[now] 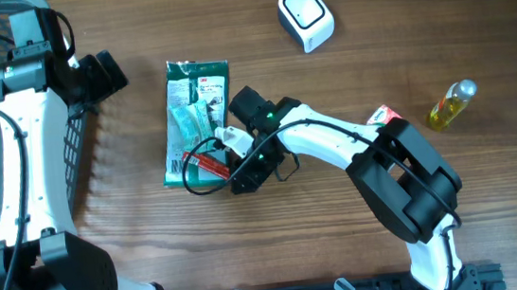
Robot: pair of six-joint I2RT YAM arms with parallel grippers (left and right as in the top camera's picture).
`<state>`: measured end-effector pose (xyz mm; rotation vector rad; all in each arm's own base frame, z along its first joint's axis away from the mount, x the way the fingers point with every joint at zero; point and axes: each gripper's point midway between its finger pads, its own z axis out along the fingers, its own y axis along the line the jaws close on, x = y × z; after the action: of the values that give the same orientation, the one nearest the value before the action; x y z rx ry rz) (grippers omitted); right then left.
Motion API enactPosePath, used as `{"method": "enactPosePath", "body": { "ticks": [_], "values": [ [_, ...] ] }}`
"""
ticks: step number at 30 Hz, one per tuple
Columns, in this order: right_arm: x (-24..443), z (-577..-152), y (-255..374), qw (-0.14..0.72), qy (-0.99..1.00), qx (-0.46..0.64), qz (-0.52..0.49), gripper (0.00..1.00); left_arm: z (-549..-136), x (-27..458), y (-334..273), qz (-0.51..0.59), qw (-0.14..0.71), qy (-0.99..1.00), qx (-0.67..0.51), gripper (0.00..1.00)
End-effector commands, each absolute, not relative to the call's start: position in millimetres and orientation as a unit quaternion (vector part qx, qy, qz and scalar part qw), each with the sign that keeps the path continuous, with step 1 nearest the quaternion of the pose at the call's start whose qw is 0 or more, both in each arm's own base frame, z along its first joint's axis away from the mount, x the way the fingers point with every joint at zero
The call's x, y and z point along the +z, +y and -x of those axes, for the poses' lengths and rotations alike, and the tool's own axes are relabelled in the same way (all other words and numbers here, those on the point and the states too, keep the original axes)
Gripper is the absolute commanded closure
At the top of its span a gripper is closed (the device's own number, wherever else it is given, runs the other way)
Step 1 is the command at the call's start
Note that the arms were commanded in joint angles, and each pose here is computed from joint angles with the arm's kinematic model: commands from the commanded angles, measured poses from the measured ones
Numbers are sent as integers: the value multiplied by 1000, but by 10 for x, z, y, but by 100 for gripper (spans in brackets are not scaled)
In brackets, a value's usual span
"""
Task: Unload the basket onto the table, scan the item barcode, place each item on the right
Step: 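Grasp the red strip with the right gripper and lift it, then raise the red strip with the right gripper up to the scanner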
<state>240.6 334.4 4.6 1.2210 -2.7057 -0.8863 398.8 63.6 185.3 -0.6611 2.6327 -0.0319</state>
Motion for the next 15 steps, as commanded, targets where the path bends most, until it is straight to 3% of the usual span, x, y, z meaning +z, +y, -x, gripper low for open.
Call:
{"method": "enactPosePath", "body": {
  "ticks": [1,9,15],
  "values": [
    [-137,-2472,3209,40,-892,-269,-360,54,-4003,1843,652,244,212,946,-14,0],
    [-202,-2480,3190,68,-894,-304,-322,55,-4003,1843,652,244,212,946,-14,0],
    [-231,-2414,3233,85,-884,-331,-320,66,-4003,1843,652,244,212,946,-14,0]
  ]
}}
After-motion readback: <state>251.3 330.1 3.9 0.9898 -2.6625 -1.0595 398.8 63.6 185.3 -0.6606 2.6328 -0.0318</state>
